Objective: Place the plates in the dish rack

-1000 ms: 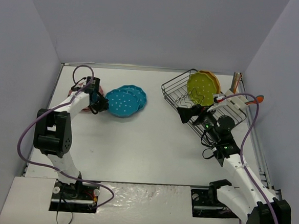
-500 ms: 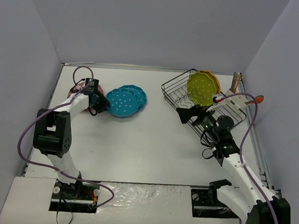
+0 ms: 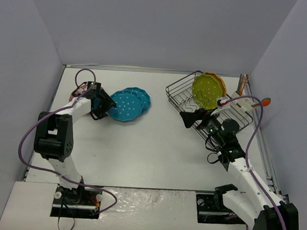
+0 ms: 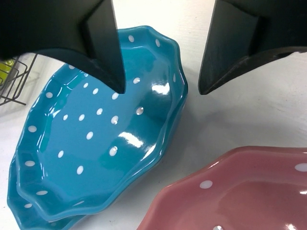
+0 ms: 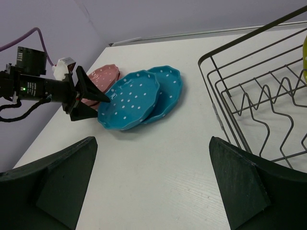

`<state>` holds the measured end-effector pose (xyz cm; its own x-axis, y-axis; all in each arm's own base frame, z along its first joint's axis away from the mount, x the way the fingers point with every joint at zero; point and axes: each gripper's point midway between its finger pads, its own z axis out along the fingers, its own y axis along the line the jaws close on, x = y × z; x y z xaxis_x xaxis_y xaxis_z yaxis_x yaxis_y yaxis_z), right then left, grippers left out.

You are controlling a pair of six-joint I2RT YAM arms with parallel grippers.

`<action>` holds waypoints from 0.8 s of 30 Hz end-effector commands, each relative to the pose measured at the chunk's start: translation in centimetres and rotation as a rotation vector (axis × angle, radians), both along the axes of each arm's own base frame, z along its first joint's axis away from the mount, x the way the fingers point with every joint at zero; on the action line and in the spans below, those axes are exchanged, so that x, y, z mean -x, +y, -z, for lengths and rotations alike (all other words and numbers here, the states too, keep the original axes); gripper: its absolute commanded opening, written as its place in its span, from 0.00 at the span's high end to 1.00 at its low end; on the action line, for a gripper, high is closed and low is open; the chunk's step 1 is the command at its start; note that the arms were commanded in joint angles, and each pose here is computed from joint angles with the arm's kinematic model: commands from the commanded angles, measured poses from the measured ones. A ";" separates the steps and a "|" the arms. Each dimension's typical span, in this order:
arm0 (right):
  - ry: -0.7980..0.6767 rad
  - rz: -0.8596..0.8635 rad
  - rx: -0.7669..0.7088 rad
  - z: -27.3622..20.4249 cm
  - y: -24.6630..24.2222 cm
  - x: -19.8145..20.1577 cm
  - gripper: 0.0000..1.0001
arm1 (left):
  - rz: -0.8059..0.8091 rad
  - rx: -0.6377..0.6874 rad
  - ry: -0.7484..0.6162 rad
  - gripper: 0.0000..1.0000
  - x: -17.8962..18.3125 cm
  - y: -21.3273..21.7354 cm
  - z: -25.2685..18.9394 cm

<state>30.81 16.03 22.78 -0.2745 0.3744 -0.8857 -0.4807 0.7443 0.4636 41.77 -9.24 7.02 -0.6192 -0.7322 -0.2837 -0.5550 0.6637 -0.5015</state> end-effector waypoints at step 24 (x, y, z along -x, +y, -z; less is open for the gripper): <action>-0.140 -0.077 -0.036 -3.1 1.5 0.6 0.00 | 0.126 0.212 -0.396 0.21 -3.3 -2.0 -0.4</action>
